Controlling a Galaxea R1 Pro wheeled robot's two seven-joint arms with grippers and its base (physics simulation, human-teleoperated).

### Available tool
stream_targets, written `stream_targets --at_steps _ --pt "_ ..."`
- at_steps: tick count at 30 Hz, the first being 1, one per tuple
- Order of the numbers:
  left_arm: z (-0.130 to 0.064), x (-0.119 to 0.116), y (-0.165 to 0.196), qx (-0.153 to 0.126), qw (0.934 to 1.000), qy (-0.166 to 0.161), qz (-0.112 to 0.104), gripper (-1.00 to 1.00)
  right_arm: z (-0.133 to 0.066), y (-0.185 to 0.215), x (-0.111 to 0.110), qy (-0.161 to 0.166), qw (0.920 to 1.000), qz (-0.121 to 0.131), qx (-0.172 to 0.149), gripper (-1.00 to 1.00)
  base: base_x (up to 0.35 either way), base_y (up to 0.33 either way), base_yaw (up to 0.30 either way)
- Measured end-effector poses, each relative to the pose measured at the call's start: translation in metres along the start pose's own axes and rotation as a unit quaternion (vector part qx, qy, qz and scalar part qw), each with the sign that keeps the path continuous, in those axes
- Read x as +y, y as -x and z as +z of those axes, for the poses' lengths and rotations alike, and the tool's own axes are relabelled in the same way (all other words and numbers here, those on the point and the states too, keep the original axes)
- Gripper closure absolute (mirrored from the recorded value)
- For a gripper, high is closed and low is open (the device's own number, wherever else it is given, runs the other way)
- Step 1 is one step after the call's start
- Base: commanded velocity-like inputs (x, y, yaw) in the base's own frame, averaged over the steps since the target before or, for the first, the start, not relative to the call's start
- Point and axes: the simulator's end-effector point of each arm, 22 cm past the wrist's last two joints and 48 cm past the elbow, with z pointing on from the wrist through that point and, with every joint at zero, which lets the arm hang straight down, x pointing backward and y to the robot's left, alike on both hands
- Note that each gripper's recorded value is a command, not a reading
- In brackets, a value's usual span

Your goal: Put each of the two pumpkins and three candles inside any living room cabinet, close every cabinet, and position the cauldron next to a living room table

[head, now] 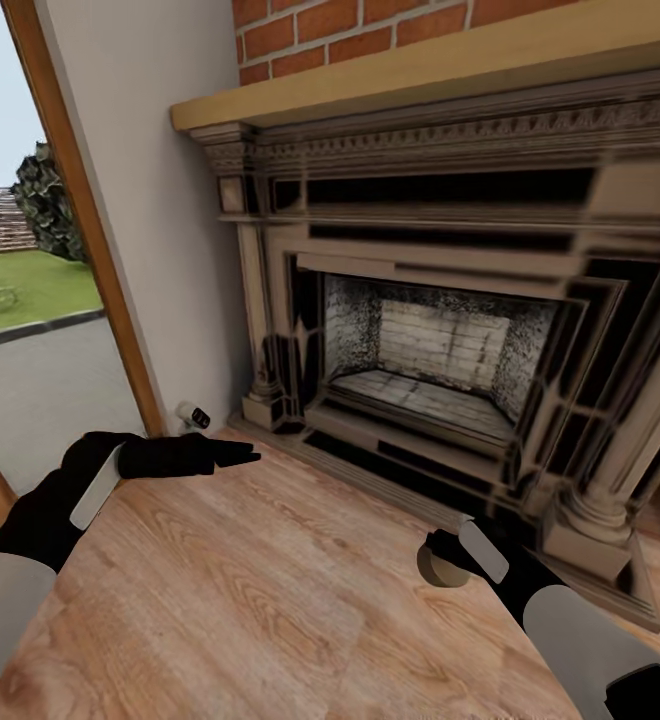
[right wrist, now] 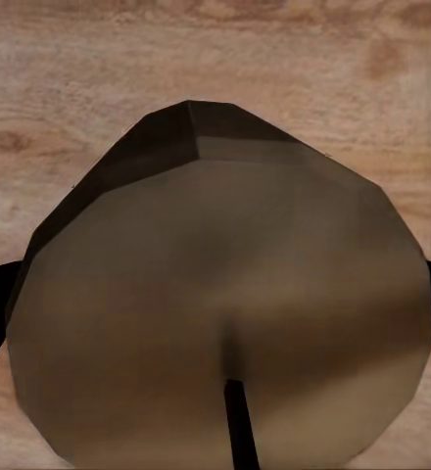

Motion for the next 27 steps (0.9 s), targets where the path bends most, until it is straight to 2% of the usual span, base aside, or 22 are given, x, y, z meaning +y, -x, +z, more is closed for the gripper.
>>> stream_targets --at_steps 27 --pt "0.0002 -0.0051 0.0014 0.0 1.0 0.001 0.005 -1.0 -0.0046 0.0034 0.0016 0.002 1.0 0.0 -0.004 1.0 -0.009 0.005 -0.283"
